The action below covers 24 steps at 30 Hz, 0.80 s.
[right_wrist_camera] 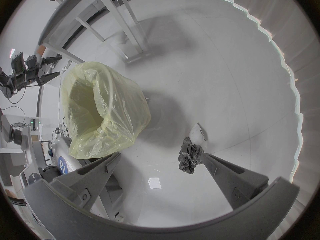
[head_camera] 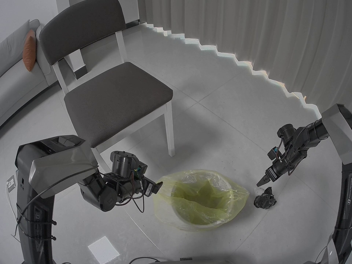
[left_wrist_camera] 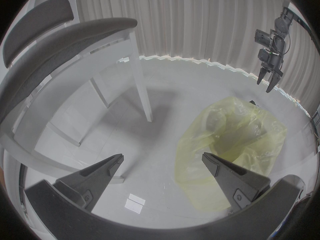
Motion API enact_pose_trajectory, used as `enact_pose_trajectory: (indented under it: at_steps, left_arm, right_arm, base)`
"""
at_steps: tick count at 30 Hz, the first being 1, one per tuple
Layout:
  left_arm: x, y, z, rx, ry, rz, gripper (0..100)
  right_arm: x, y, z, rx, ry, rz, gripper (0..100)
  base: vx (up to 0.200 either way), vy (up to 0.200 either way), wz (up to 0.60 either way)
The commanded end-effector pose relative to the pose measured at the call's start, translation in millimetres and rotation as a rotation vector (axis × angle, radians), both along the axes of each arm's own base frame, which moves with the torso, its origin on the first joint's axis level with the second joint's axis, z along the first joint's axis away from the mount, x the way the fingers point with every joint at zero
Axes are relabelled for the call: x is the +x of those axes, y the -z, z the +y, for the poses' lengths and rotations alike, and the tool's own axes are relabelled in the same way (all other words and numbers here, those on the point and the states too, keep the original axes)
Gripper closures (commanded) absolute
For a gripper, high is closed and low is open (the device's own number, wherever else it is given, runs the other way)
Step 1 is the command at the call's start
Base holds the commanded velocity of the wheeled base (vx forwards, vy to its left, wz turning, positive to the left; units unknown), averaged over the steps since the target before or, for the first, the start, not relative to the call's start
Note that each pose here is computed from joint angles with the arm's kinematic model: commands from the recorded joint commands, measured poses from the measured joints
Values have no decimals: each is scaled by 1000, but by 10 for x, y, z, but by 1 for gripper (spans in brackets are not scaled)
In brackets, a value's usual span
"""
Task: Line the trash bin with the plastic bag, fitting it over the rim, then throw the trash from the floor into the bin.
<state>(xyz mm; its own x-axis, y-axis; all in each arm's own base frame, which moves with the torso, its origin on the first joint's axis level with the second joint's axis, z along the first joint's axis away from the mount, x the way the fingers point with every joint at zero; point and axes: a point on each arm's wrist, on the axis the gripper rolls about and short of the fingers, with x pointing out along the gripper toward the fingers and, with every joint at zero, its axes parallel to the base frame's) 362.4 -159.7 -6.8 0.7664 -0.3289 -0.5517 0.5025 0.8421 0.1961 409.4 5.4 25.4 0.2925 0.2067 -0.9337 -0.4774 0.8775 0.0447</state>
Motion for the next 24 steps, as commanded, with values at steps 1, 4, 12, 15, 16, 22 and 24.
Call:
enact_pose_trajectory:
  at_steps: [1, 4, 12, 15, 16, 22, 24]
  left_arm:
    - [-4, -55, -78, 6, 16, -1, 0]
    - [10, 97, 5, 35, -13, 50, 0]
    - [341, 473, -11, 127, -60, 93, 0]
    - [497, 478, -61, 132, -56, 103, 0]
    - [535, 476, -99, 136, -53, 117, 0]
    - [723, 426, -265, 172, -22, 205, 0]
    - [761, 395, -315, 186, -12, 237, 0]
  right_arm:
    - [-83, -58, -68, 3, 15, -12, 0]
    - [-124, -39, -74, 1, 16, -26, 0]
    - [-268, -143, -49, -2, 11, -71, 0]
    - [-357, -246, -48, -2, 11, -82, 0]
    - [-382, -279, -48, -2, 11, -86, 0]
    - [-494, -392, -25, -5, 4, -99, 0]
    - [-536, -393, -14, -5, 1, -91, 0]
  base:
    - [0, 0, 0]
    - [0, 0, 0]
    - [0, 0, 0]
    - [0, 0, 0]
    - [0, 0, 0]
    - [0, 0, 0]
    - [0, 0, 0]
